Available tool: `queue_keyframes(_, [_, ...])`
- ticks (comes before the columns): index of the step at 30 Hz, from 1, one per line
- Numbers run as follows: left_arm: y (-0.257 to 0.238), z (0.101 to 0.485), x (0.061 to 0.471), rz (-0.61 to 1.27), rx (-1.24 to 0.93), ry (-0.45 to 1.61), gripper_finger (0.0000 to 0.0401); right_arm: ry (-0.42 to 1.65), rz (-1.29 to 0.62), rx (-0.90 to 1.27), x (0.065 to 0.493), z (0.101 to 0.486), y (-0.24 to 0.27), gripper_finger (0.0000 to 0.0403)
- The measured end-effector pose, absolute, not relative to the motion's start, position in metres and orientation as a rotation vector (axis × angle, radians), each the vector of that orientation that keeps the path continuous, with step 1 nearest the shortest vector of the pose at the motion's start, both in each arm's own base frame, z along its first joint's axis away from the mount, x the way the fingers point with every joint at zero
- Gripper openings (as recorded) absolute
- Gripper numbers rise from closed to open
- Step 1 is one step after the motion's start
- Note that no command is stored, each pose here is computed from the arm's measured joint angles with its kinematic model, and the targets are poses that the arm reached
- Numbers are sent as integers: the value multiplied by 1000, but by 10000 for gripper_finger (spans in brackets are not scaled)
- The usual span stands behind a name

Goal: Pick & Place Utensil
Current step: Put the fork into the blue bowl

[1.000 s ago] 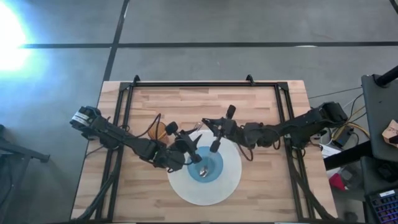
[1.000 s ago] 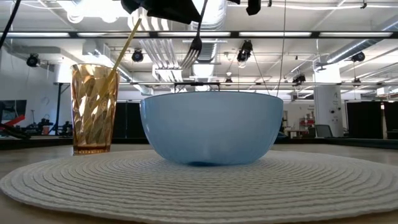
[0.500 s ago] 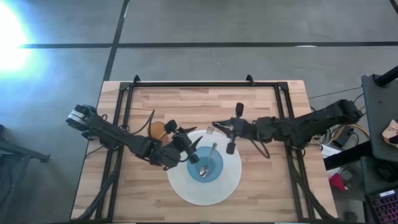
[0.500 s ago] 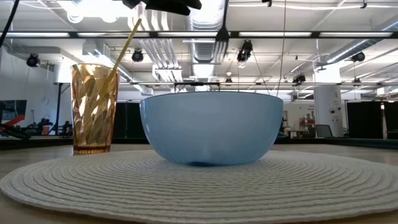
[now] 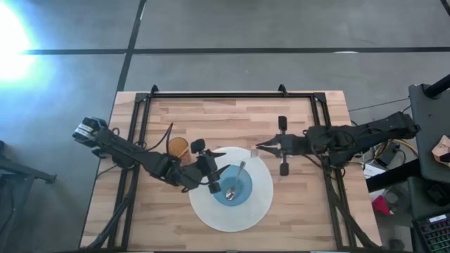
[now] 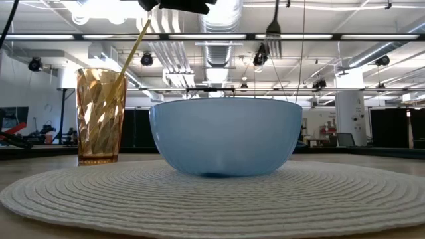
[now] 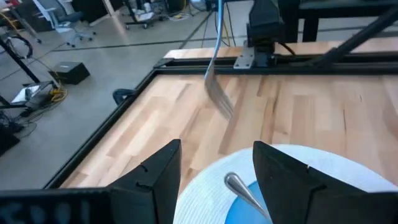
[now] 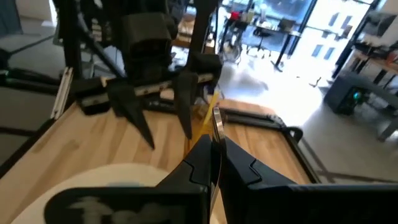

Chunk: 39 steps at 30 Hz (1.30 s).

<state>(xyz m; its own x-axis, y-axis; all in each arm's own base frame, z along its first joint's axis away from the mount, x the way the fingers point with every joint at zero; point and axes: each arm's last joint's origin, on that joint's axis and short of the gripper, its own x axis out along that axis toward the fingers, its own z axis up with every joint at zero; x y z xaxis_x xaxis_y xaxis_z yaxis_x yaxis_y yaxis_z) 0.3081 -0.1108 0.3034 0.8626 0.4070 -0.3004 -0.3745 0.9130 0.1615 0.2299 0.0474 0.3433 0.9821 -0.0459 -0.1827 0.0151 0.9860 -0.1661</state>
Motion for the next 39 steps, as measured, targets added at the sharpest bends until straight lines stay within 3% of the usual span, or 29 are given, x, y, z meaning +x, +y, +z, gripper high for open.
queue_keyframes(10, [-117,310,297,280,85,364,191,251,-8,-28,196,343,40,8])
queue_keyframes(16, [-120,314,290,264,96,372,191,251,-21,121,181,323,37,8])
queue_keyframes(39, [-125,309,283,241,141,431,191,-124,-130,634,166,243,29,8])
